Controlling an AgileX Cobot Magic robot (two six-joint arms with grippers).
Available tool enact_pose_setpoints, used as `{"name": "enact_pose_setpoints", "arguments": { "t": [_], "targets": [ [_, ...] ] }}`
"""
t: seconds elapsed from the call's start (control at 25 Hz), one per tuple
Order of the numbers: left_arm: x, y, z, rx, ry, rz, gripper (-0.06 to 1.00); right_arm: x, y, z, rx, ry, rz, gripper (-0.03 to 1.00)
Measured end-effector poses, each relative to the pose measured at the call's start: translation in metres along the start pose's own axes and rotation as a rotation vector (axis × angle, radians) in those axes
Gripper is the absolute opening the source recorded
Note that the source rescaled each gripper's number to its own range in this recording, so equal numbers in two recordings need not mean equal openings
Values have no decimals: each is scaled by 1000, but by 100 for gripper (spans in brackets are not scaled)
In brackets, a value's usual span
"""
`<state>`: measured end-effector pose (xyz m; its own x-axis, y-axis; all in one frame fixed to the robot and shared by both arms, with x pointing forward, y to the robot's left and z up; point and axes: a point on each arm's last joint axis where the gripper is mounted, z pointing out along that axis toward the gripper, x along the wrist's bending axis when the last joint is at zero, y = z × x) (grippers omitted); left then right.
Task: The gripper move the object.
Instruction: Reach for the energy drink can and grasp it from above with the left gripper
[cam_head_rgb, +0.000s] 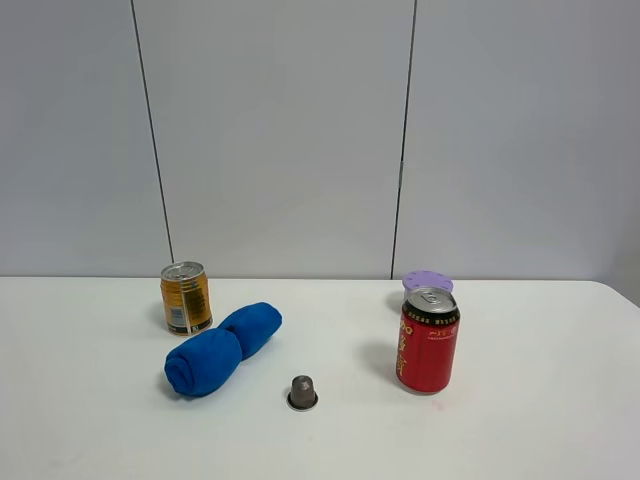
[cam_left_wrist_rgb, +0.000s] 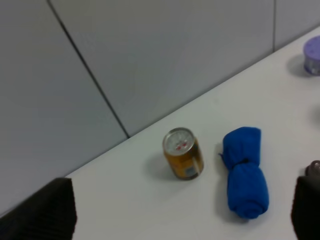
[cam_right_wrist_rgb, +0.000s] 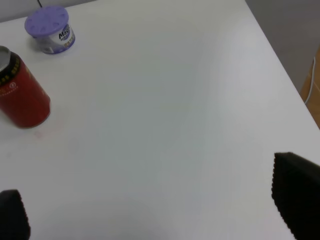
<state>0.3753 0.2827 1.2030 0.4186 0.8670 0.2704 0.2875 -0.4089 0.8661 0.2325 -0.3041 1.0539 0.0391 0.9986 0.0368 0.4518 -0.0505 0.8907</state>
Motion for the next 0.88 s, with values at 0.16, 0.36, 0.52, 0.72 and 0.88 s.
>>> {"name": "enact_pose_setpoints", "arguments": {
  "t": [0.16, 0.36, 0.52, 0.72, 0.88],
  "targets": [
    [19, 7, 51, 16, -115, -6, 99, 0, 0, 0, 0, 0, 0, 100],
    [37, -2, 112, 65, -192, -37, 99, 0, 0, 0, 0, 0, 0, 100],
    [39, -12, 153, 114, -211, -36, 99, 0, 0, 0, 0, 0, 0, 100],
    [46, -20, 197, 231, -200, -40, 99, 0, 0, 0, 0, 0, 0, 100],
    [41, -14, 235, 347, -205, -24, 100, 0, 0, 0, 0, 0, 0, 100]
  ]
}}
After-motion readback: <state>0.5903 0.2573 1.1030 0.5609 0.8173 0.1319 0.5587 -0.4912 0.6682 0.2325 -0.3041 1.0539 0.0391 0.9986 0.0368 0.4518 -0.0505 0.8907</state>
